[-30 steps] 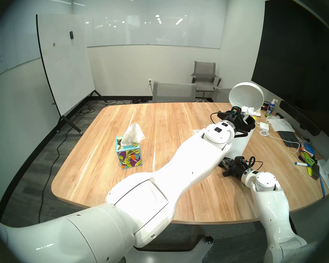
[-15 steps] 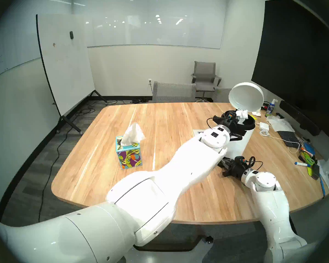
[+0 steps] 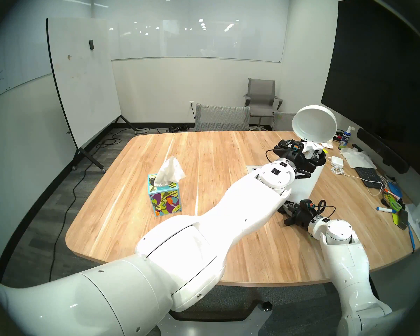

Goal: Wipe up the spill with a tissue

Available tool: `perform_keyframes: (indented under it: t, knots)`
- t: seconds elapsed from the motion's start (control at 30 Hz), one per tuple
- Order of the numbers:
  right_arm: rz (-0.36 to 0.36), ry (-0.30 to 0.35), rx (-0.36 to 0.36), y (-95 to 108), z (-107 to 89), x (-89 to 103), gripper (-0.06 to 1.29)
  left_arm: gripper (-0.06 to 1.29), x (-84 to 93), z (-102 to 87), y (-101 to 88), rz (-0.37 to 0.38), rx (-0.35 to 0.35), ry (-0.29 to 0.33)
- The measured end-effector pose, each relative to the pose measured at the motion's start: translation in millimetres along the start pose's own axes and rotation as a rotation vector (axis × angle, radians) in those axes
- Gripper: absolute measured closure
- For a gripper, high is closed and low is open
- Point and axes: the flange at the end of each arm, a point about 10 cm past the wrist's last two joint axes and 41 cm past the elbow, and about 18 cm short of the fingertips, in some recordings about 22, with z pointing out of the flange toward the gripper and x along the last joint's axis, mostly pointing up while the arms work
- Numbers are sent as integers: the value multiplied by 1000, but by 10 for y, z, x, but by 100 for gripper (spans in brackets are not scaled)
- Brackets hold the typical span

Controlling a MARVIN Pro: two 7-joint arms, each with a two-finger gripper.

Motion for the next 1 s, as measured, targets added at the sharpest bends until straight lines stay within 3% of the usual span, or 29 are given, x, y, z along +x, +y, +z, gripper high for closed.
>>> perform_keyframes:
  t: [0.23,0.5,0.8,1.0]
  knots:
    - [1,1,0,0,-1,0,125,-3,119,42,-42,-2,11,20]
    - [2,2,-1,-1,0,-1,125,-3,396,120,-118,-7,25,69]
    - [1,1,-1,-1,0,-1,125,-3,531,149,-159,-25,34,96]
    - [1,1,-1,-1,1,-1,125,-3,760,158,-164,-61,27,167]
